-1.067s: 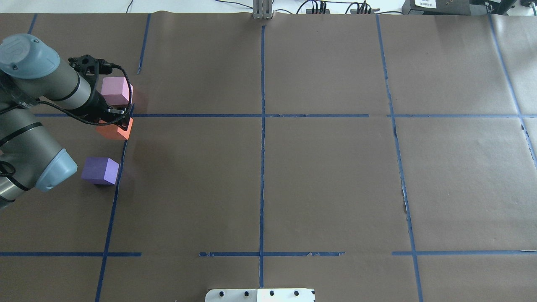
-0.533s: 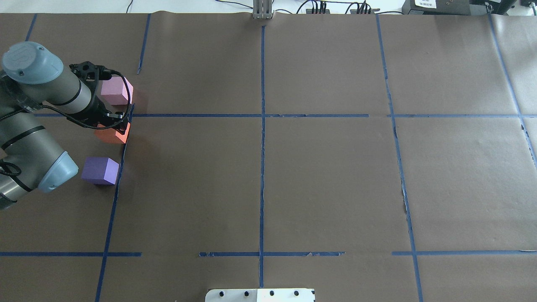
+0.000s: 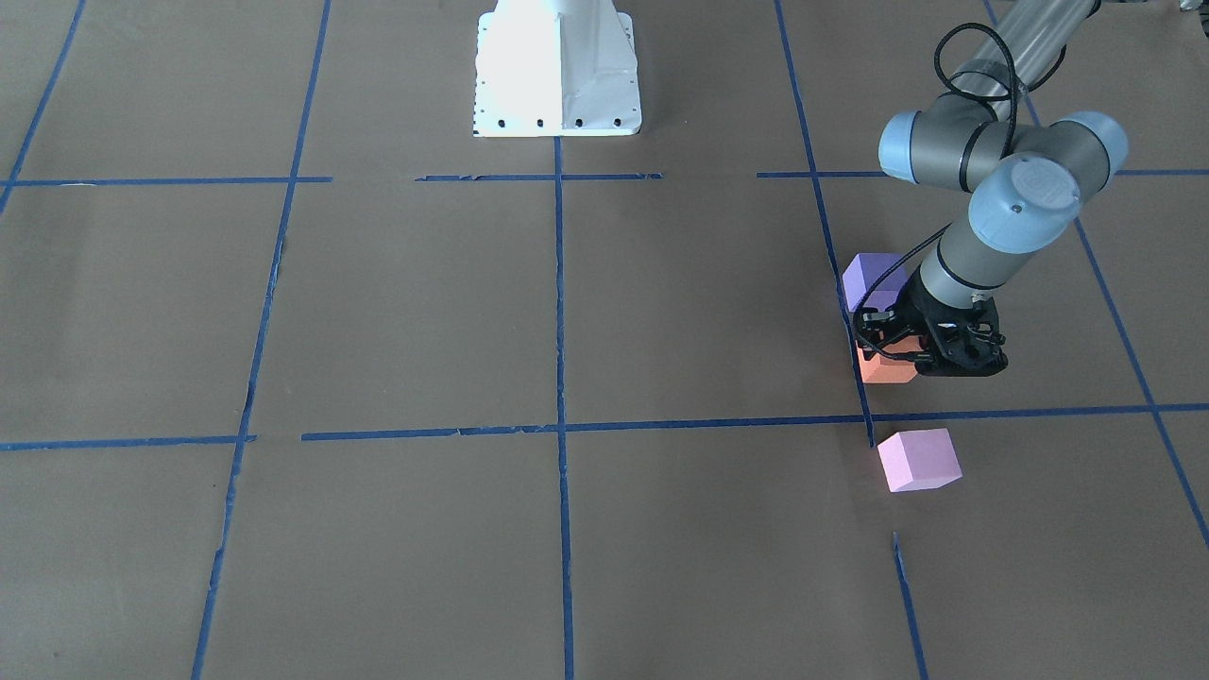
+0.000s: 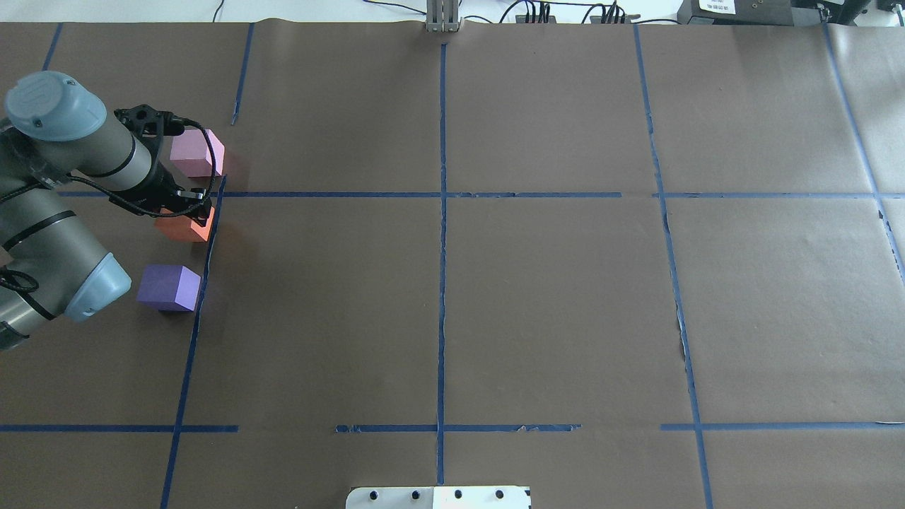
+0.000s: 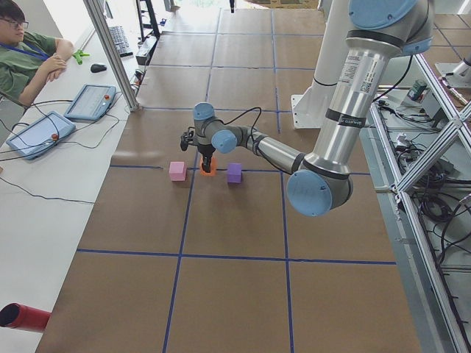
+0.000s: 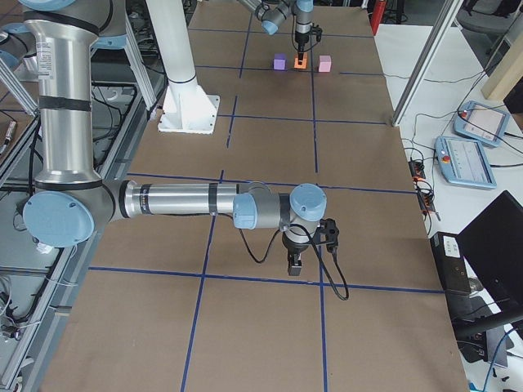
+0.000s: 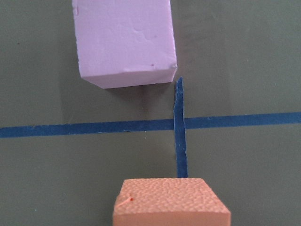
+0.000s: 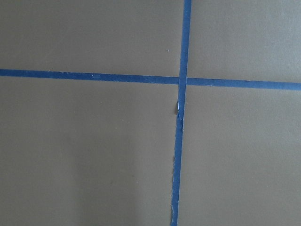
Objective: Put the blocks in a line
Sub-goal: 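Lower the orange cube between the pink and purple cubes, open left gripper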
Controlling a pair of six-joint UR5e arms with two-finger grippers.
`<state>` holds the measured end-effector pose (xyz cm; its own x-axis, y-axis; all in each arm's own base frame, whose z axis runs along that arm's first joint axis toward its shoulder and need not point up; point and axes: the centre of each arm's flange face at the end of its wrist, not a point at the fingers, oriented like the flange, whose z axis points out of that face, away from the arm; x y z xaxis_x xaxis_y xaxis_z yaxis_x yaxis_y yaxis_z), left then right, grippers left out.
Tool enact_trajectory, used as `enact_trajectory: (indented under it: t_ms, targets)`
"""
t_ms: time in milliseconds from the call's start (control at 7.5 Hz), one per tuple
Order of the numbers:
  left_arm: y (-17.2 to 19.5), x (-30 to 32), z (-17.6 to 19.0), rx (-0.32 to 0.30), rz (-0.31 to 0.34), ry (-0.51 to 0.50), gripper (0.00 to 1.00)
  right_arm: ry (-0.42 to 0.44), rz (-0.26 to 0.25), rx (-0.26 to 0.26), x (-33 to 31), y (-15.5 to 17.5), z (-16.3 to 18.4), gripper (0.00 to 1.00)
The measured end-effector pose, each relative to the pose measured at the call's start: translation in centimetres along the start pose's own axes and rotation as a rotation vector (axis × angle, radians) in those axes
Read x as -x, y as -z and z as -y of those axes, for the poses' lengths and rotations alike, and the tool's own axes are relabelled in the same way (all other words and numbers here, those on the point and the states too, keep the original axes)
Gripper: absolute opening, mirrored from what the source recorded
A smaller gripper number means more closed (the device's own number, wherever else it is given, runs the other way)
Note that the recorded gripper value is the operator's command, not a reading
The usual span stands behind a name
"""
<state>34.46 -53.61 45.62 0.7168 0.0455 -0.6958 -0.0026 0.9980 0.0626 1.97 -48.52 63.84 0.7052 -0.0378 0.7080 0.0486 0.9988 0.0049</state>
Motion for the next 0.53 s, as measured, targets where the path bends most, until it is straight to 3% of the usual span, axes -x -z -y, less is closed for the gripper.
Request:
enact_trajectory:
  t_ms: [133,267,400,533]
  targets:
    - [-0.31,0.29,0.09,0.002,0.003,0.002,0.04,0.0,0.001,0.0,-0.01,-0.01,-0.02,1.0]
    - [-0.51,0.55,0.17,0.002,0.004,0.0,0.21,0.0,0.001,0.0,-0.01,-0.02,-0.03,1.0]
    - [-0.49,0.8,0.34,-0.001,0.004,-0.006,0.69,0.0,0.001,0.0,0.0,-0.01,-0.03,1.0]
    - [-0.35,1.16,0.61,-0.005,0.006,-0.014,1.0,0.0,0.0,0.0,0.0,-0.02,-0.03,1.0]
